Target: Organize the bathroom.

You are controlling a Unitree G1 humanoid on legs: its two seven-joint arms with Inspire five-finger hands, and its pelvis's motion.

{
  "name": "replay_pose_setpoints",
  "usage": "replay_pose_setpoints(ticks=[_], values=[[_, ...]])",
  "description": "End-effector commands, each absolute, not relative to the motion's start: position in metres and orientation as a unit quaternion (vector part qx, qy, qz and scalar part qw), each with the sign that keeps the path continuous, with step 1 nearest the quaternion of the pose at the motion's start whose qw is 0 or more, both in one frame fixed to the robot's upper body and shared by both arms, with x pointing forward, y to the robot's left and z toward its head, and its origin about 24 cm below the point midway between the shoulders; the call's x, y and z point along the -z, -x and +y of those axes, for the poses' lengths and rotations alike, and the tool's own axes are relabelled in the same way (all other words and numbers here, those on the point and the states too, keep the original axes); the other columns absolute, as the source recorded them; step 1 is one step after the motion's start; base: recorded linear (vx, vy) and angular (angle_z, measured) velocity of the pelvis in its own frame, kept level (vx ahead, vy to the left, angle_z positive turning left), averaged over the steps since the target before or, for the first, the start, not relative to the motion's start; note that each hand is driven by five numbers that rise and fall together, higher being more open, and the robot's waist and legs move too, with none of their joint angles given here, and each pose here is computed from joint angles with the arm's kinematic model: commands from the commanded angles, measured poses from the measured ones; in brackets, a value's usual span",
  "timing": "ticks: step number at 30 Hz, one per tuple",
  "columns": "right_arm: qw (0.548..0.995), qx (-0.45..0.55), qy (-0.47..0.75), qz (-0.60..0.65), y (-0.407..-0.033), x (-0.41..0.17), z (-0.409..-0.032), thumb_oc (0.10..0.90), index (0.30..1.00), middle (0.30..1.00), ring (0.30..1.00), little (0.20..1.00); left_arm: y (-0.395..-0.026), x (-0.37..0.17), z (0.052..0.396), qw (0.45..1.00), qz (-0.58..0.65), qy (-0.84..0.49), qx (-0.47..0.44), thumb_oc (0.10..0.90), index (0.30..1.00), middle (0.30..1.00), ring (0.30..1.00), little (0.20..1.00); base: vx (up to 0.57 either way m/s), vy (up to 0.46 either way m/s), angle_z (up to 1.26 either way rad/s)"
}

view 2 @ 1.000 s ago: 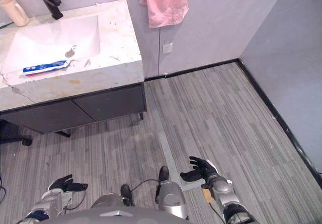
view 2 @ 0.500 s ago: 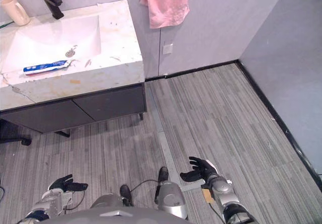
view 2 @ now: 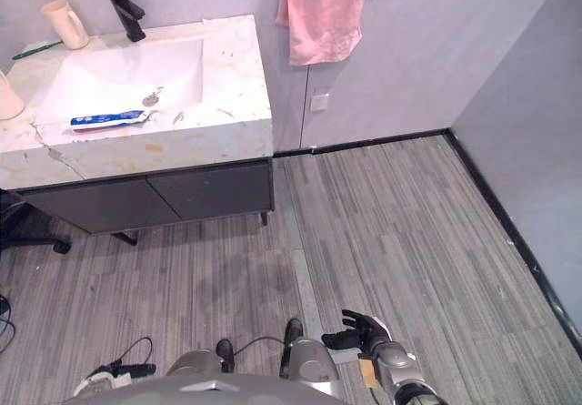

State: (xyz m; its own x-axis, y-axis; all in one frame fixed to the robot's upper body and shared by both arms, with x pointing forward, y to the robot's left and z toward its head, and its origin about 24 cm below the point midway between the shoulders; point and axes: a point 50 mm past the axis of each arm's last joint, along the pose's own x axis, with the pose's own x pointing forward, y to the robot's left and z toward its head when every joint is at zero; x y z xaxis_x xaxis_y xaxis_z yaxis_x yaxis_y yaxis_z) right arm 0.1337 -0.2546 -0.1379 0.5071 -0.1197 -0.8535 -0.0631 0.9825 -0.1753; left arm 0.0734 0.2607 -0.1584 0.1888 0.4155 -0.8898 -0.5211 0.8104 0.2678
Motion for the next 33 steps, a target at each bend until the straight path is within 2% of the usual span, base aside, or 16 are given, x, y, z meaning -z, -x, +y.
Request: replay_pose_setpoints(ticks=[1, 10, 14, 18, 23, 33], values=[[0.879, 0.013, 0.081, 0.469, -0.144, 0.134, -0.248, 0.800, 0.900, 0.900, 0.900, 0.900, -0.092, 0.145, 0.286, 0.791, 0.522, 0.013, -0.321, 0.800, 0.900, 0.900, 0.900, 0.900, 0.10, 0.297, 0.17], [0.888, 0.002, 0.098, 0.449, -0.158, 0.127, -0.250, 0.800, 0.900, 0.900, 0.900, 0.900, -0.115, 0.138, 0.287, 0.806, 0.514, -0.028, -0.293, 0.800, 0.900, 0.900, 0.900, 0.900, 0.14, 0.414, -0.01], [0.890, -0.025, 0.118, 0.439, -0.162, 0.123, -0.247, 0.800, 0.900, 0.900, 0.900, 0.900, -0.105, 0.135, 0.297, 0.797, 0.512, -0.028, -0.318, 0.800, 0.900, 0.900, 0.900, 0.900, 0.22, 0.382, -0.38], [0.894, -0.017, 0.106, 0.435, -0.160, 0.124, -0.249, 0.800, 0.900, 0.900, 0.900, 0.900, -0.094, 0.133, 0.307, 0.798, 0.512, -0.064, -0.311, 0.800, 0.900, 0.900, 0.900, 0.900, 0.21, -0.048, -0.87], [0.880, -0.016, 0.107, 0.463, -0.147, 0.131, -0.252, 0.800, 0.900, 0.900, 0.900, 0.900, -0.104, 0.126, 0.314, 0.809, 0.487, -0.051, -0.325, 0.800, 0.900, 0.900, 0.900, 0.900, 0.18, -0.170, 0.50], [0.871, -0.004, 0.117, 0.477, -0.129, 0.136, -0.254, 0.800, 0.900, 0.900, 0.900, 0.900, -0.101, 0.134, 0.301, 0.804, 0.494, -0.005, -0.331, 0.800, 0.900, 0.900, 0.900, 0.900, 0.15, -0.150, 0.33]])
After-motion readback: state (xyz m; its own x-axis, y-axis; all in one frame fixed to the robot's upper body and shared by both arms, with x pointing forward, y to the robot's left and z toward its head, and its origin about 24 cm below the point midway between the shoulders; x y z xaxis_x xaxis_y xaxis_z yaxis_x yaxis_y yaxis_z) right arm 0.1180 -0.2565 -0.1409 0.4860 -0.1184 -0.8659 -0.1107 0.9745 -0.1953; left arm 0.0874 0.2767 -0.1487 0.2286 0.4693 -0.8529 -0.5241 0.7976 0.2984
